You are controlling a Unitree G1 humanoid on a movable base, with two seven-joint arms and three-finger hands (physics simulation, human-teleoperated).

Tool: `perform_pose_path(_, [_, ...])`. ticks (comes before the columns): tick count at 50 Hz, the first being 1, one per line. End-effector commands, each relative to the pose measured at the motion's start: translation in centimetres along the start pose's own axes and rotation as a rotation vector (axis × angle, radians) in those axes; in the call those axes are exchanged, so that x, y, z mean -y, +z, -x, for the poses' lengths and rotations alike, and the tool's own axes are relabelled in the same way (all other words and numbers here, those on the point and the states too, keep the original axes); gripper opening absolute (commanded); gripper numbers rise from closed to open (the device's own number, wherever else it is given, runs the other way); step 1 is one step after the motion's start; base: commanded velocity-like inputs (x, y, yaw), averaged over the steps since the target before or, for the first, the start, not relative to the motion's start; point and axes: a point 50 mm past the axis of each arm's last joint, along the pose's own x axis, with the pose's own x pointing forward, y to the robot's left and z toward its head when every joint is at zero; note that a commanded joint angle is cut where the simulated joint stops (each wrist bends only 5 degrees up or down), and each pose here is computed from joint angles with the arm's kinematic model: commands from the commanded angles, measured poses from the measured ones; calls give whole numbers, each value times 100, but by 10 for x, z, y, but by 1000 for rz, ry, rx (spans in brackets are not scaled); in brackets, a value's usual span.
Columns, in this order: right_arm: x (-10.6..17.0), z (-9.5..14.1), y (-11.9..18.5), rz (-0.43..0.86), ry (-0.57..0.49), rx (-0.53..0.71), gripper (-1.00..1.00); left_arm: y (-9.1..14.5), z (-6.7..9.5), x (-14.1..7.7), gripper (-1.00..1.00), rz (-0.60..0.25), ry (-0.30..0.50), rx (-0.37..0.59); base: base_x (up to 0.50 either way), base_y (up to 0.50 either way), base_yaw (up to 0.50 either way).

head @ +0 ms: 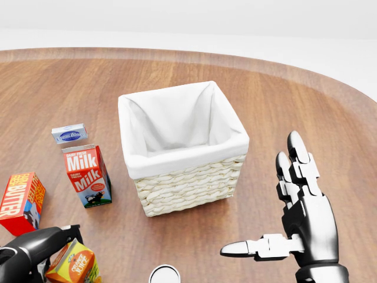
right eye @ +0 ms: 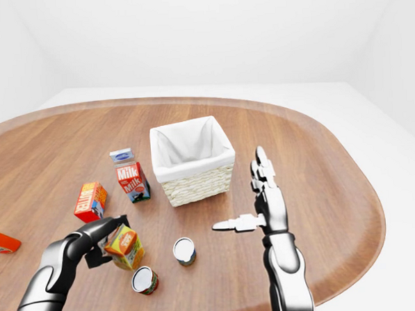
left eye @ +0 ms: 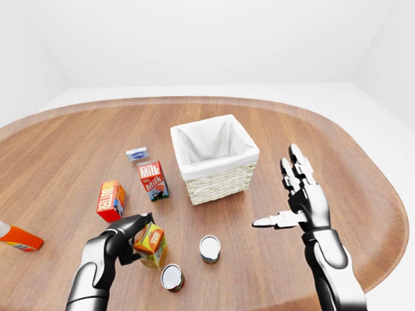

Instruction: Pick up the orange juice, and put it in the basket.

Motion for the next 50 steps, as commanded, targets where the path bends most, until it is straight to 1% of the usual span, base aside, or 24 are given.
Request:
perform_pose_path(1, [0, 0, 1, -2, -3, -1, 100, 2, -6, 7, -100, 47, -24, 20, 0, 0, 0])
perform_pose_path(4, [0, 0, 0, 1, -2, -1, 100, 1, -6, 6, -100, 40, -19, 14, 0, 0, 0])
perform_pose_path(9, [2, -1, 0, -2, -7, -2, 100, 4, -6, 6, -100, 63, -49, 48, 0, 0, 0])
perform_pose_path(16, [1, 0, -2, 0, -7, -5, 100, 3, -6, 5, -100, 72, -49, 46, 0, 0, 0])
perform_pose_path(17, [1, -1, -2, 0, -6, -5, 100, 2, -7, 4, -100, 72, -40, 39, 0, 0, 0])
perform_pose_path(19, [0, -1, -3, 0, -3, -6, 100, -2, -6, -4, -100, 42, 28, -1, 0, 0, 0])
perform_pose_path(21, [0, 0, -3, -1, 0, -7, 100, -3, -6, -7, -100, 35, 39, -7, 0, 0, 0])
perform_pose_path(22, [-1, 0, -3, 0, 0, -7, 100, -4, -6, -10, -100, 23, 61, -17, 0, 0, 0])
perform_pose_path(25, [-1, 0, -3, 0, 2, -6, 100, -7, -4, -16, -100, 27, 71, -15, 0, 0, 0])
perform_pose_path(26, [0, 0, -2, -1, 1, -6, 100, -8, -3, -20, -100, 27, 85, -15, 0, 0, 0])
perform_pose_path(27, [0, 0, -2, 0, 1, -5, 100, -8, -1, -25, -100, 20, 121, -22, 0, 0, 0])
perform_pose_path(28, [0, 0, -2, 0, 1, -5, 100, -8, -2, -25, -100, 26, 103, -13, 1, 0, 0])
perform_pose_path(29, [-1, 0, -2, 0, 1, -5, 100, -7, 1, -32, -100, 31, 136, -4, 0, 0, 0])
perform_pose_path(31, [-1, 0, -2, 0, 2, -5, 100, -4, 2, -35, -100, 52, 130, 26, 0, 0, 0])
perform_pose_path(32, [-1, 0, -1, 0, 2, -4, 100, -3, 3, -39, -100, 57, 155, 31, 0, 0, 0])
perform_pose_path(34, [-1, 0, 0, 0, 2, -3, 100, -2, 4, -41, -100, 66, 155, 43, 0, 0, 0])
perform_pose_path(35, [-1, 0, 0, -1, 2, -3, 100, -2, 6, -45, -100, 70, 174, 47, 0, 0, 0])
perform_pose_path(38, [-1, 0, 0, 1, 2, -3, 100, 0, 8, -49, -100, 100, 150, 91, 0, 0, 0])
perform_pose_path(42, [-1, 0, -1, 0, 3, -3, 100, 2, 11, -50, -100, 126, 133, 121, 0, 0, 0])
perform_pose_path(44, [-1, 0, -1, -1, 5, -5, 100, 1, 12, -52, -100, 127, 145, 116, 0, 0, 0])
perform_pose_path(50, [-1, 0, -1, -1, 2, -3, 100, 1, 16, -56, -100, 144, 159, 142, 0, 0, 0])
